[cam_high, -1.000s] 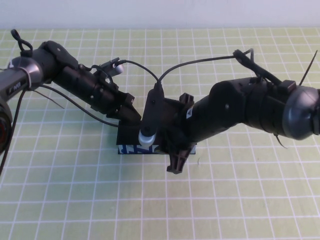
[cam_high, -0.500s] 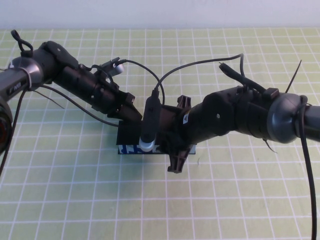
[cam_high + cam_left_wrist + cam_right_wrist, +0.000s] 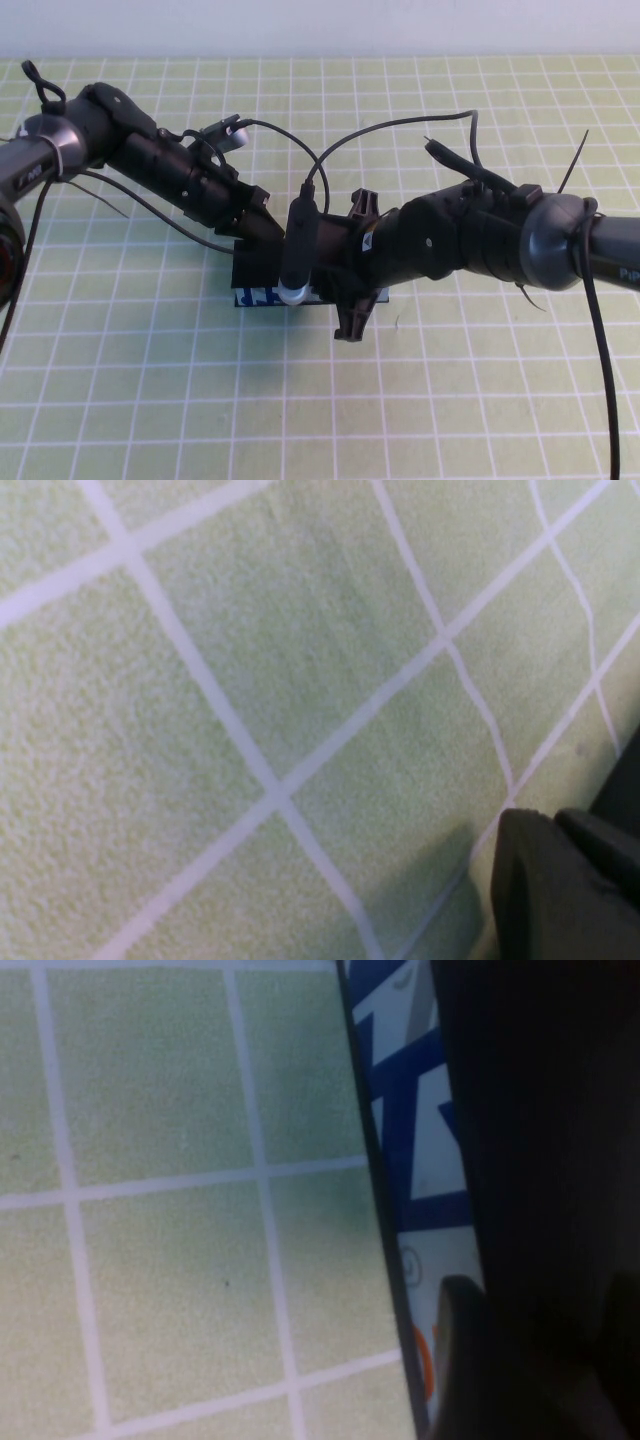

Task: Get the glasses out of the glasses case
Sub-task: Pick up the glasses from the glasses case

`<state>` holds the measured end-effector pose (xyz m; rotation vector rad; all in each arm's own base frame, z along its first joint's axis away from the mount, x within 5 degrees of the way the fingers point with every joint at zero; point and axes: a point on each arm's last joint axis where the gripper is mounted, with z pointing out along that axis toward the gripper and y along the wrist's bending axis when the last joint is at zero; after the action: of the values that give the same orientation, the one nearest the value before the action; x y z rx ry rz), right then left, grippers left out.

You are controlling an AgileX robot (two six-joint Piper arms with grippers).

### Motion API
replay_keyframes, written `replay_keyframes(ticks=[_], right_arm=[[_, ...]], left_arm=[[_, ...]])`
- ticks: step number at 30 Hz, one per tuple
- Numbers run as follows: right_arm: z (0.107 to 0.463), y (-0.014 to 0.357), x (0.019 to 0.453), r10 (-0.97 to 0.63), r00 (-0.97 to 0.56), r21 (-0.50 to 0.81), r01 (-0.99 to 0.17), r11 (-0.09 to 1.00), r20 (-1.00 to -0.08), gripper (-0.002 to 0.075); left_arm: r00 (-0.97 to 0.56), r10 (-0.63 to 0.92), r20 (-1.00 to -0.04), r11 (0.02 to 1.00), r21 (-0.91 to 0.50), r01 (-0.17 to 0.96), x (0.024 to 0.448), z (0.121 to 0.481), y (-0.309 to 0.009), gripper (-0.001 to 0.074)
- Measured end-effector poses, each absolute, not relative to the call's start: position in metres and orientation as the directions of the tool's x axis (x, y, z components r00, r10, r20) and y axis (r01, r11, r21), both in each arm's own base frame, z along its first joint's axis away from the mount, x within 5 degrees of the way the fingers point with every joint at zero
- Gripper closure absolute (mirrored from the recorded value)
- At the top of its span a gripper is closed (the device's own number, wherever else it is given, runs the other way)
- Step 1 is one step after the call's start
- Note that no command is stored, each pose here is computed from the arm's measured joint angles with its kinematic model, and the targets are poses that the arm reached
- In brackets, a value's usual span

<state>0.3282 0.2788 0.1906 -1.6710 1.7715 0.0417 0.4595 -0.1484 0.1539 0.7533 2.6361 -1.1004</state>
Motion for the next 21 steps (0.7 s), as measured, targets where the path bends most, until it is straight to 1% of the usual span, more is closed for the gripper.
replay_keyframes(ticks=[3,6,12,16,21], right_arm=[[0.191,0.279,0.329,-0.867,0.073,-0.432,-0.886,0.171,-0.494,0.0501],[0.190,0.279,0.329,-0.868,0.075,-0.433,-0.886,0.168,-0.490,0.0539],[0.191,0.279,0.329,-0.868,0.086,-0.443,-0.882,0.163,-0.489,0.0680],[0.194,0.280,0.329,-0.865,0.091,-0.450,-0.878,0.164,-0.493,0.0702],[0.207,0.278,0.327,-0.852,0.095,-0.461,-0.869,0.181,-0.514,0.0717]], left_arm=[[-0.851,0.384,-0.358,0.593,-0.611,0.525,0.460,0.154,-0.149,0.0739],[-0.850,0.384,-0.361,0.593,-0.609,0.526,0.460,0.154,-0.148,0.0739],[-0.849,0.371,-0.375,0.600,-0.600,0.528,0.462,0.154,-0.148,0.0739],[-0.848,0.369,-0.381,0.600,-0.600,0.530,0.462,0.155,-0.148,0.0739],[-0.847,0.370,-0.382,0.599,-0.599,0.532,0.463,0.155,-0.147,0.0739]])
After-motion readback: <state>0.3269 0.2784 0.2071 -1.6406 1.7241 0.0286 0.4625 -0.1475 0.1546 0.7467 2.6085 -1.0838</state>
